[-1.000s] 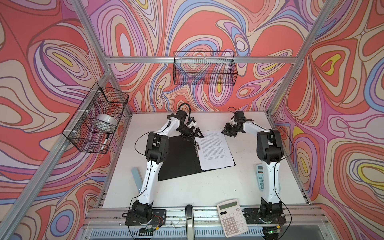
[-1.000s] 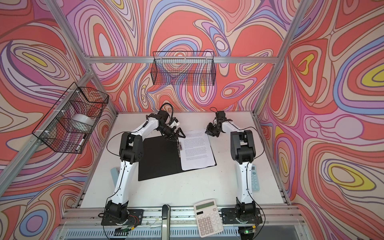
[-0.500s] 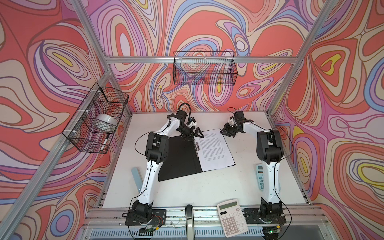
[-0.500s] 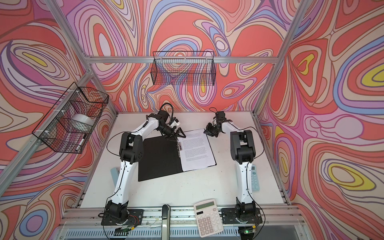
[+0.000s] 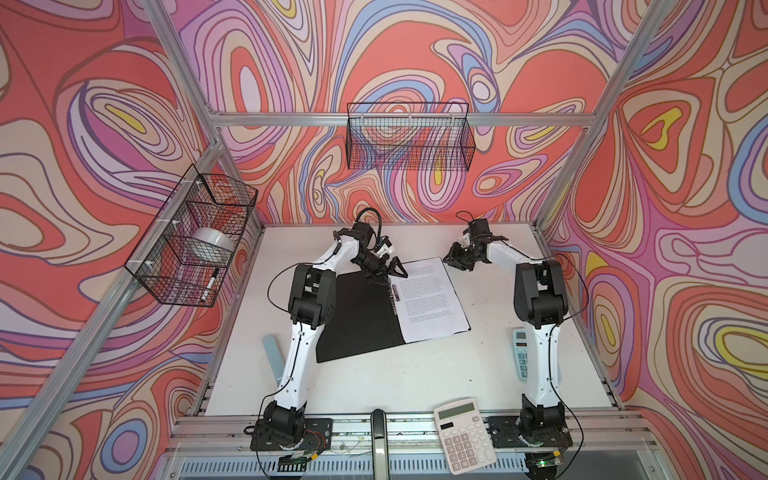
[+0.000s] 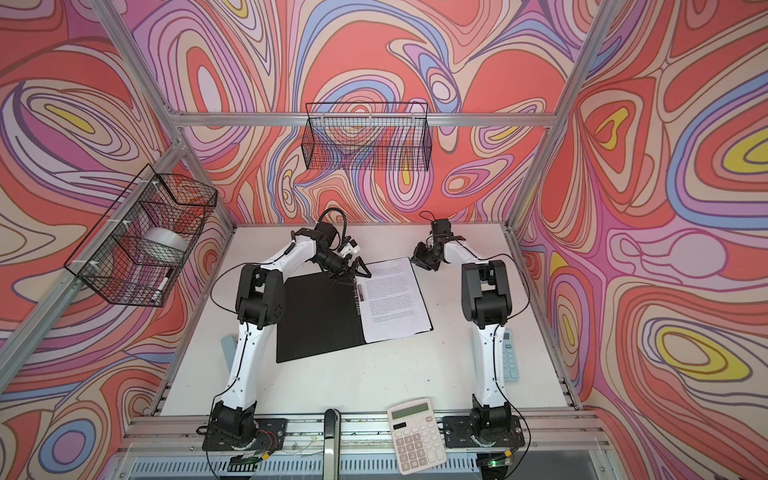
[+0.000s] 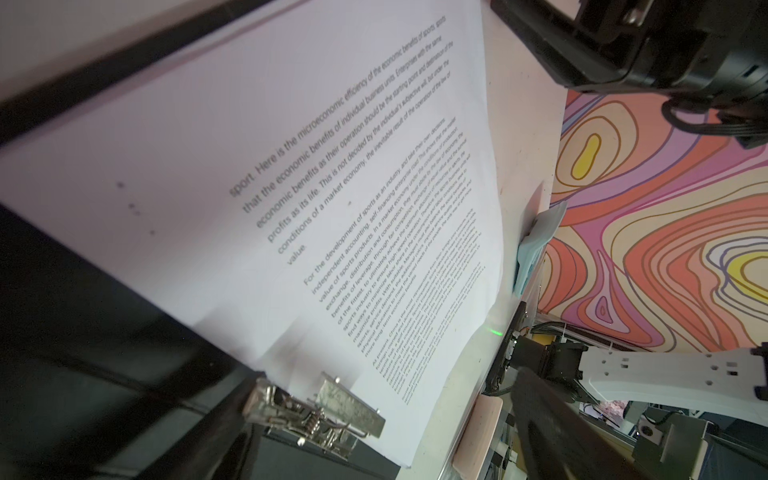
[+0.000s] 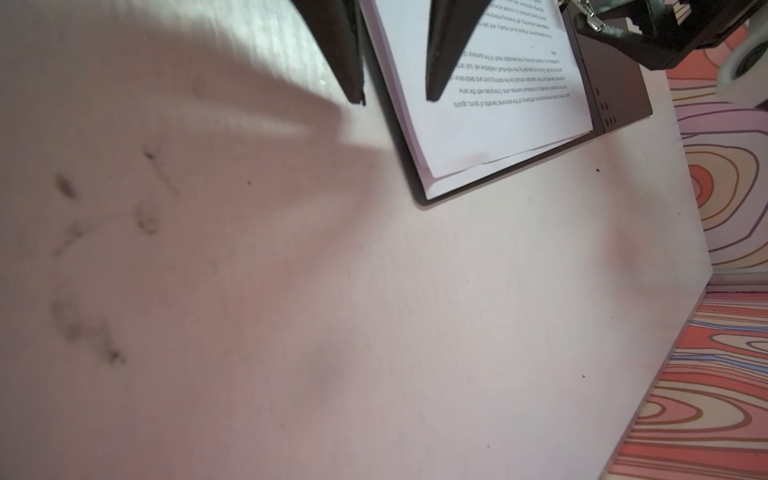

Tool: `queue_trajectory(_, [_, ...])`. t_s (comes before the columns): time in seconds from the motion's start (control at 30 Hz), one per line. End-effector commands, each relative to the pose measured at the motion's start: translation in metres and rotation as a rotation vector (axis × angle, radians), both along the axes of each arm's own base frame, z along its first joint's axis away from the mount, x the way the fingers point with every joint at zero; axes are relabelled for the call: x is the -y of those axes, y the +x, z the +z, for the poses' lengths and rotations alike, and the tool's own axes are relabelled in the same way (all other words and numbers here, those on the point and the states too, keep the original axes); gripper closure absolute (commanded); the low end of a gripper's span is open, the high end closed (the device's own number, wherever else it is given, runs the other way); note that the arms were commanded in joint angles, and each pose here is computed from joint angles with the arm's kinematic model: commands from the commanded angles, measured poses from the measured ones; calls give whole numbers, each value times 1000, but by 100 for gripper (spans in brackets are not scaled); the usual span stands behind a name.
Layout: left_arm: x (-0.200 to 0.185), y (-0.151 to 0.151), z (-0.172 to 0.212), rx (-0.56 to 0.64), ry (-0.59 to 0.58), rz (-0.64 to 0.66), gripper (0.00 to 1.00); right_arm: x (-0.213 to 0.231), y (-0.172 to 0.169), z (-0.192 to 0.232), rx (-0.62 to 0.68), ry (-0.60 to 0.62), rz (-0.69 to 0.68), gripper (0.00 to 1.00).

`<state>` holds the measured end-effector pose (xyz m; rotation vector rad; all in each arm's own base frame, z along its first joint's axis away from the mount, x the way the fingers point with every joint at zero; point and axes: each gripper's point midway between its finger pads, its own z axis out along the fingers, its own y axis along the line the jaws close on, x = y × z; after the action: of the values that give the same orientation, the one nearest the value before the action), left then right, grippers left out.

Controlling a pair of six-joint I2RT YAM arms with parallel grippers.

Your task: Put the files into the folder

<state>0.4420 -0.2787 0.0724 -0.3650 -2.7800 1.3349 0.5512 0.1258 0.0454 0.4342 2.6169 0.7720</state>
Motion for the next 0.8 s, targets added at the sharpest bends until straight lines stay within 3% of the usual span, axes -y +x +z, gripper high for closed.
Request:
queue_trajectory(0.0, [11,-12,41,82,-50,-48,9,15,16,52,99,-34,-41,72])
queue_trajectory(0.17, [16,-36,58,108,-57,-108,9,15,18,75,133,-23,-46,72])
queue_trajectory(0.37, [32,-105,68,125,-33,-324,10,16,1,99,133,-20,-50,72])
queue_trajectory(0.47, [25,-126,83,136,-30,-354,11,17,-17,112,121,-34,-36,72])
queue_trajectory(0.6, [-5,-126,111,234,45,-314,11,8,-45,135,113,-68,15,74])
queue_trajectory(0.77, [-83,-85,106,320,287,-67,9,-39,-84,144,46,-188,174,76])
